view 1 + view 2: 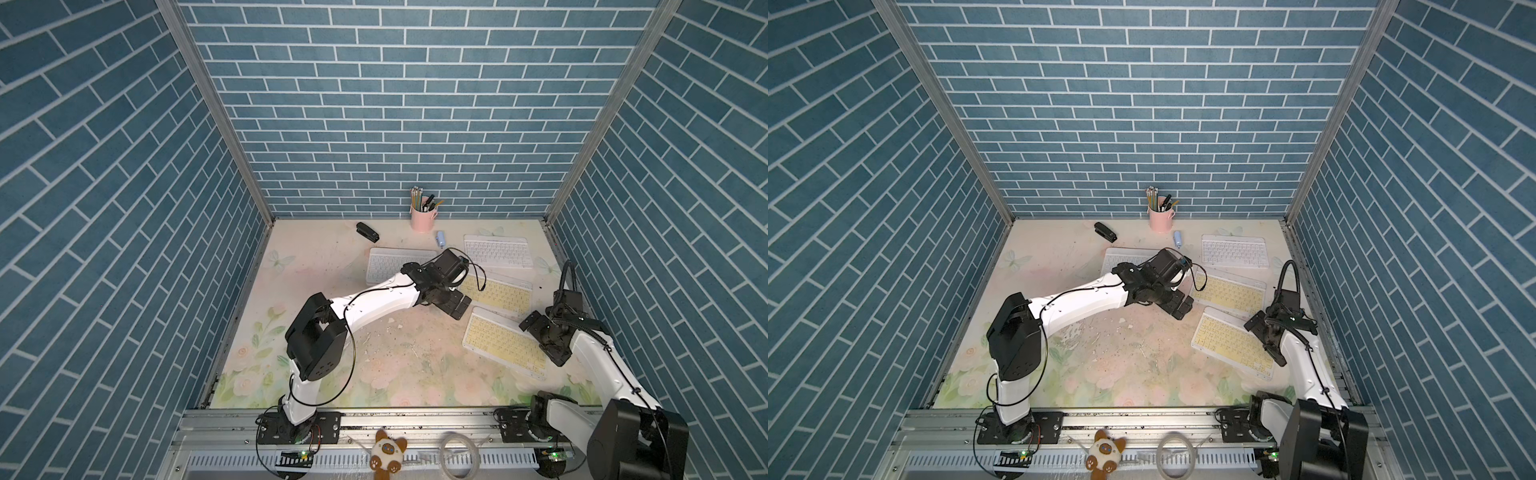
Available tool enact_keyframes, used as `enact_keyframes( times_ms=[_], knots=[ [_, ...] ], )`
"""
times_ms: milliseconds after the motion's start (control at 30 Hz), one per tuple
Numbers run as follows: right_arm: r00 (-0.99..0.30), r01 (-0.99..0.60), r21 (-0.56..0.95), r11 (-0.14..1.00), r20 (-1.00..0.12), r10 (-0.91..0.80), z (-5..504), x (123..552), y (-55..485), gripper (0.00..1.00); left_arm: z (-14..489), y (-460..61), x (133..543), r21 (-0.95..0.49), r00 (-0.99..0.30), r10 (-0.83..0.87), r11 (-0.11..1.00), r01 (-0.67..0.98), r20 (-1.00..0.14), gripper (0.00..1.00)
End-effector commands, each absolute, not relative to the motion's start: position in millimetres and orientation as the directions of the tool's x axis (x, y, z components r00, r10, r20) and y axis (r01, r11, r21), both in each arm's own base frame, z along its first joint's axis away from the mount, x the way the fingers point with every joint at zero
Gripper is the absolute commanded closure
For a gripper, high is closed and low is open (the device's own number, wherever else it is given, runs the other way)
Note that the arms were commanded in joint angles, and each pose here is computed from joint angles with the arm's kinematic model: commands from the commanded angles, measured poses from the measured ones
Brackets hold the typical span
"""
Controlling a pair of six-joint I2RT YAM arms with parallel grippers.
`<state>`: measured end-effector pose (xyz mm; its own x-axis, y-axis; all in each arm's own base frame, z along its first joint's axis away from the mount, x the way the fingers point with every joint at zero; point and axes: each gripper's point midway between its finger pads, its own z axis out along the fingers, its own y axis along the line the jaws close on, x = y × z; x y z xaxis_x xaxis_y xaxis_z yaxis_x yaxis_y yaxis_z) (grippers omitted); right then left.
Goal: Stack the numeric keypads
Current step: Move the numeric keypad to the center of the board.
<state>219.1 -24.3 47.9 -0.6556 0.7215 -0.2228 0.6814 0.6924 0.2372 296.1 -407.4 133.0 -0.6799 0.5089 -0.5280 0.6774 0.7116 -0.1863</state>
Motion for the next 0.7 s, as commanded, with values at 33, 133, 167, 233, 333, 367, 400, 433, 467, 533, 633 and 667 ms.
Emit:
enact_keyframes(
  times_ms=[33,133,167,233,333,367,400,433,467,533,633,667],
  knots=[
    [-0.683,0.643,0.259,0.721,-0.231,0.693,40.8,225.3,-21.0,0.02,119.9,-396.9,299.6,-0.355,-0.79,0.406,0.732,0.582,-0.46,0.01],
    [-0.708,0.626,0.242,0.742,-0.224,0.67,35.4,226.6,-21.3,0.01,118.5,-385.1,306.9,-0.394,-0.82,0.362,0.742,0.542,-0.443,0.0],
    [-0.714,0.621,0.237,0.747,-0.221,0.664,33.6,227.2,-21.3,0.01,118.6,-381.8,308.4,-0.397,-0.824,0.355,0.746,0.535,-0.442,0.0],
    [-0.734,0.597,0.26,0.759,-0.203,0.648,30.4,229.3,-14.6,0.01,118.8,-375.8,311.0,-0.411,-0.836,0.333,0.752,0.515,-0.436,0.0],
    [-0.759,0.563,0.277,0.778,-0.198,0.62,27.1,235.3,-7.2,0.02,118.0,-368.2,314.6,-0.444,-0.858,0.295,0.757,0.478,-0.42,0.0],
    [-0.77,0.55,0.277,0.788,-0.197,0.607,26.4,237.9,-4.1,0.01,118.8,-365.9,316.1,-0.453,-0.863,0.284,0.758,0.469,-0.418,0.0],
    [-0.783,0.535,0.274,0.799,-0.195,0.591,25.3,240.1,-0.1,0.02,118.1,-363.0,317.2,-0.461,-0.869,0.272,0.761,0.457,-0.413,0.0],
    [-0.797,0.515,0.271,0.813,-0.198,0.571,25.3,243.7,4.1,0.01,117.7,-359.3,318.4,-0.466,-0.875,0.261,0.765,0.446,-0.408,0.0],
    [-0.812,0.494,0.263,0.829,-0.201,0.547,24.8,245.9,9.1,0.01,117.4,-356.4,319.4,-0.467,-0.878,0.254,0.767,0.439,-0.406,0.0],
    [-0.845,0.446,0.229,0.865,-0.21,0.492,24.1,251.5,18.5,0.01,117.8,-348.5,321.0,-0.467,-0.882,0.24,0.775,0.425,-0.404,0.01],
    [-0.877,0.392,0.222,0.893,-0.204,0.436,22.2,258.9,35.5,0.01,118.3,-337.2,322.8,-0.466,-0.889,0.22,0.787,0.405,-0.401,0.0],
    [-0.884,0.375,0.225,0.899,-0.205,0.42,22.9,261.5,42.2,0.01,118.4,-333.8,323.3,-0.468,-0.891,0.213,0.789,0.399,-0.4,0.0]
  ],
)
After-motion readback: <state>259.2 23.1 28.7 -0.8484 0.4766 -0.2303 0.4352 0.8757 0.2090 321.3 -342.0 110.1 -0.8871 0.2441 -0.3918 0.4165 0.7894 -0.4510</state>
